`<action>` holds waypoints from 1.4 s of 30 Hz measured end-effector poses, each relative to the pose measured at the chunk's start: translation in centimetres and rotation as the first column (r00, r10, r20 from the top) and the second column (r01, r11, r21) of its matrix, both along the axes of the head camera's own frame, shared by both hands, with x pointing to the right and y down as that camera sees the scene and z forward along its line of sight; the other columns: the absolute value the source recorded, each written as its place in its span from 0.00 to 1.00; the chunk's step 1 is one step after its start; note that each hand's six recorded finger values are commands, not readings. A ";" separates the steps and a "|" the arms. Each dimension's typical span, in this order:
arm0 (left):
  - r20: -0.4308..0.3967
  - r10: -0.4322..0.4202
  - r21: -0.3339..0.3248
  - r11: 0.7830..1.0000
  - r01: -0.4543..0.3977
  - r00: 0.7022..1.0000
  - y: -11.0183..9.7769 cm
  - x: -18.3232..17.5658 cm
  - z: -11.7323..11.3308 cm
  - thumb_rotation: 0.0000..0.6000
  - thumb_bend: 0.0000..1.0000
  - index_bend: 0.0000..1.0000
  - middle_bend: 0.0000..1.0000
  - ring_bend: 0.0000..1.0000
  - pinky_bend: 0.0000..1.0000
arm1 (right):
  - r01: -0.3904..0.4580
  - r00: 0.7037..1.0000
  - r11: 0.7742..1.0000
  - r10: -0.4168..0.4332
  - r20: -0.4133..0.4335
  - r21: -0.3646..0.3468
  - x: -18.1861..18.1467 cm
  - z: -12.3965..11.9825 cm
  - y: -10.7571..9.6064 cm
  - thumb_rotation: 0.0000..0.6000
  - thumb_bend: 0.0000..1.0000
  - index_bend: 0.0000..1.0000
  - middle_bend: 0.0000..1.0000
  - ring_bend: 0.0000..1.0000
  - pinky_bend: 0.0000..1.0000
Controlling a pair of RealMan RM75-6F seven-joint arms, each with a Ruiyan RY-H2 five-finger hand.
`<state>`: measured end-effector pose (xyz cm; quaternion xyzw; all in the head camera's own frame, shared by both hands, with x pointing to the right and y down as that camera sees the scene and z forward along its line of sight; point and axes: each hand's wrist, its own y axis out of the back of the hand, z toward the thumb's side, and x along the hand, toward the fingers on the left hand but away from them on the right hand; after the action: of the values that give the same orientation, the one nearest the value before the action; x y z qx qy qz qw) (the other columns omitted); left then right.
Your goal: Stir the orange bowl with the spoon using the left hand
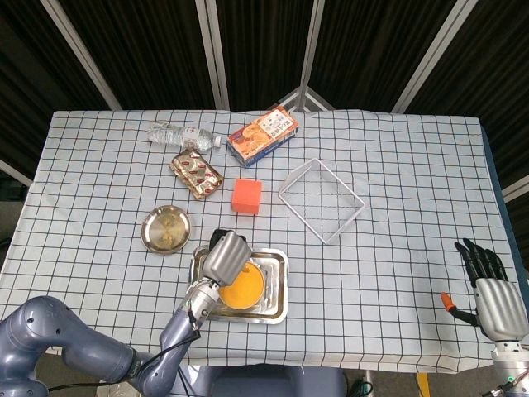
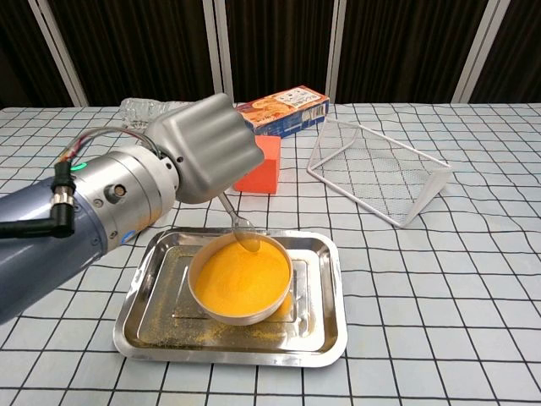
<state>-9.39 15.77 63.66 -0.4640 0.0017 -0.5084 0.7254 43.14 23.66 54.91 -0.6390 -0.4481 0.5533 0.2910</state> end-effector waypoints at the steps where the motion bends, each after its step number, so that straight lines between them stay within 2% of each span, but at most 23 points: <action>1: 0.006 0.005 0.000 1.000 -0.005 1.000 0.1 0.1 0.2 1.00 0.83 0.86 1.00 0.96 1.00 | 0.000 1.000 1.000 0.000 0.000 -0.001 0.0 0.0 0.0 1.00 0.36 0.00 0.00 0.00 0.00; 11: 0.027 0.054 -0.009 0.999 -0.054 0.998 1.5 1.2 1.3 1.00 0.83 0.86 1.00 0.96 1.00 | -0.002 1.000 1.000 0.002 0.002 -0.006 0.1 0.0 0.0 1.00 0.36 0.00 0.00 0.00 0.00; 31: -0.017 0.085 -0.072 0.994 -0.086 0.996 3.6 0.1 -0.5 1.00 0.83 0.86 1.00 0.96 1.00 | -0.004 1.000 1.000 0.004 -0.003 -0.007 0.0 0.1 0.1 1.00 0.36 0.00 0.00 0.00 0.00; 38: -0.036 0.080 -0.057 0.995 -0.082 0.996 3.4 0.0 -1.1 1.00 0.83 0.86 1.00 0.96 1.00 | -0.006 1.000 1.000 0.006 -0.003 -0.008 0.1 0.0 0.1 1.00 0.36 0.00 0.00 0.00 0.00; 42: -0.060 0.065 -0.024 0.997 -0.067 0.996 2.6 0.0 -1.8 1.00 0.83 0.86 1.00 0.96 1.00 | -0.005 1.000 1.000 0.005 -0.003 -0.008 0.1 0.1 0.1 1.00 0.36 0.00 0.00 0.00 0.00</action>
<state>-9.39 18.39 61.86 -0.4878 0.0011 -0.4702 0.7355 43.21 23.72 54.97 -0.6382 -0.4472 0.5568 0.2875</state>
